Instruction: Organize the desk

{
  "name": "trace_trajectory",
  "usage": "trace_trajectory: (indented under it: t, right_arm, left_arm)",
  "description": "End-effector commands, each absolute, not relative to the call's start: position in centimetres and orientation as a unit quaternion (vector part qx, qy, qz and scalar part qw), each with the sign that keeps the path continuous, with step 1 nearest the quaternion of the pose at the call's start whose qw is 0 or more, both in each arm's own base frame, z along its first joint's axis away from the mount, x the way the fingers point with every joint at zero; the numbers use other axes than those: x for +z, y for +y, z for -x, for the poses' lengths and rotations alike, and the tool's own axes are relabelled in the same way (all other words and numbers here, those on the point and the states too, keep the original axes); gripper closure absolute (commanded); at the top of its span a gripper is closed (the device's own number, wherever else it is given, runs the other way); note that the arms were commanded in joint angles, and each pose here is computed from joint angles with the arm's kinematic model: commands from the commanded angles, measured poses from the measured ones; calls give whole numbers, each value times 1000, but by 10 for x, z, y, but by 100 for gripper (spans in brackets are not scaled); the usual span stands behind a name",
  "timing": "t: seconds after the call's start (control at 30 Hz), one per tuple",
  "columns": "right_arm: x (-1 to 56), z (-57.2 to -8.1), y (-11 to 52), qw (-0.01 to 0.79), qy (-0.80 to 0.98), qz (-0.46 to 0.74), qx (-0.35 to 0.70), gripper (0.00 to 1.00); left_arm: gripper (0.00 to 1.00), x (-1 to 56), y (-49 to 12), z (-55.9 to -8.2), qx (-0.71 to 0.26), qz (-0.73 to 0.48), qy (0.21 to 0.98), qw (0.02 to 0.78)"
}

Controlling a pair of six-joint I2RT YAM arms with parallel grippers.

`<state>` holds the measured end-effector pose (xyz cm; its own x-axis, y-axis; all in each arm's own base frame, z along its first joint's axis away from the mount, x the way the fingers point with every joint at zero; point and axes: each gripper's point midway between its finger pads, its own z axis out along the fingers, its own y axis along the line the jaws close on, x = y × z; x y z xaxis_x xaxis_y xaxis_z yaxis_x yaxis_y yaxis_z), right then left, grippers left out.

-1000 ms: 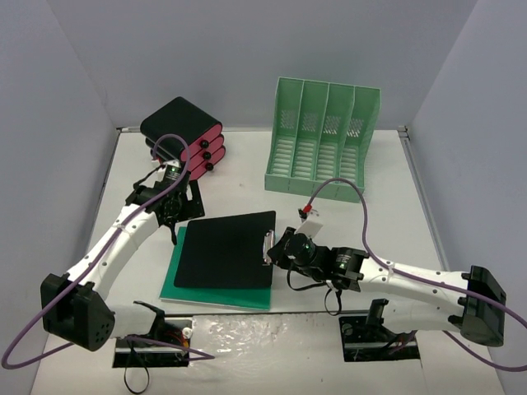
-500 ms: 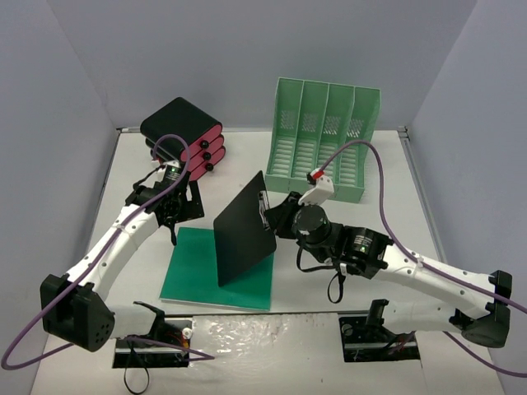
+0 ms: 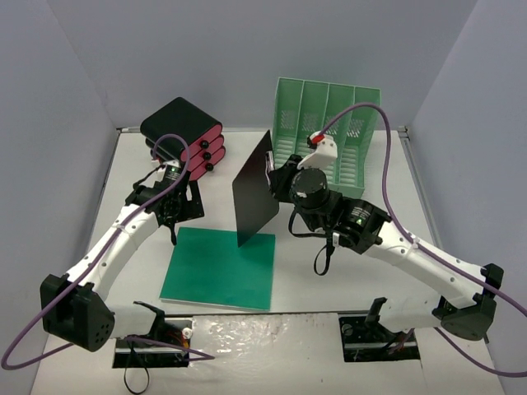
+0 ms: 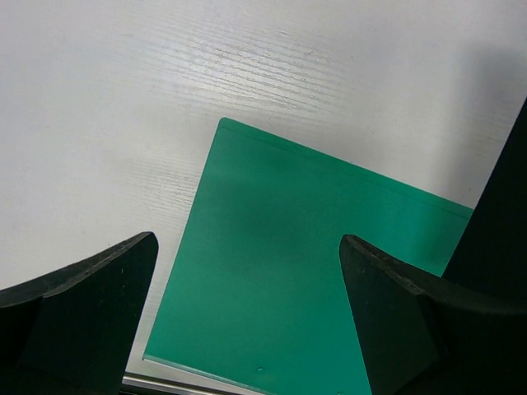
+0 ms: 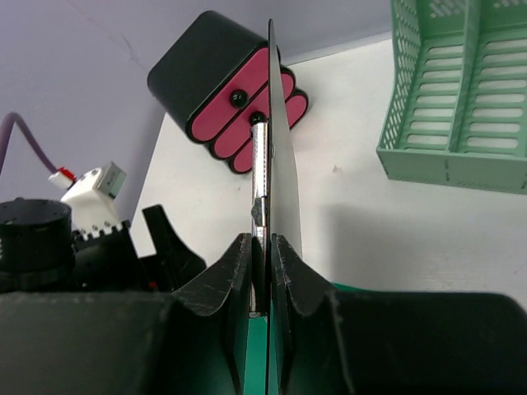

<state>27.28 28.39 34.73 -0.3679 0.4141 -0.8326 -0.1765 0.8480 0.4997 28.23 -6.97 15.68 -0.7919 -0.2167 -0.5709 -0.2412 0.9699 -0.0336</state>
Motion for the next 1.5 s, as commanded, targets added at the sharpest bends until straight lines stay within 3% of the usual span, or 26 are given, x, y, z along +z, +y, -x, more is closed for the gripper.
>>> trace_trajectory:
  t: [0.0, 0.43, 0.8, 1.47]
  right_arm:
    - [400, -300, 268, 610, 740, -107, 263, 100]
    - [467, -337, 254, 673, 701, -117, 206, 100]
    - [470, -365, 228, 692, 694, -148, 136, 100]
    - [468, -428, 201, 706, 681, -164, 108, 100]
  left_arm:
    - [9, 185, -72, -291, 8, 122, 933, 338]
    - [9, 183, -71, -293, 15, 117, 934, 336]
    - [9, 184, -70, -294, 19, 112, 935, 336]
    - [9, 182, -68, -295, 29, 103, 937, 332]
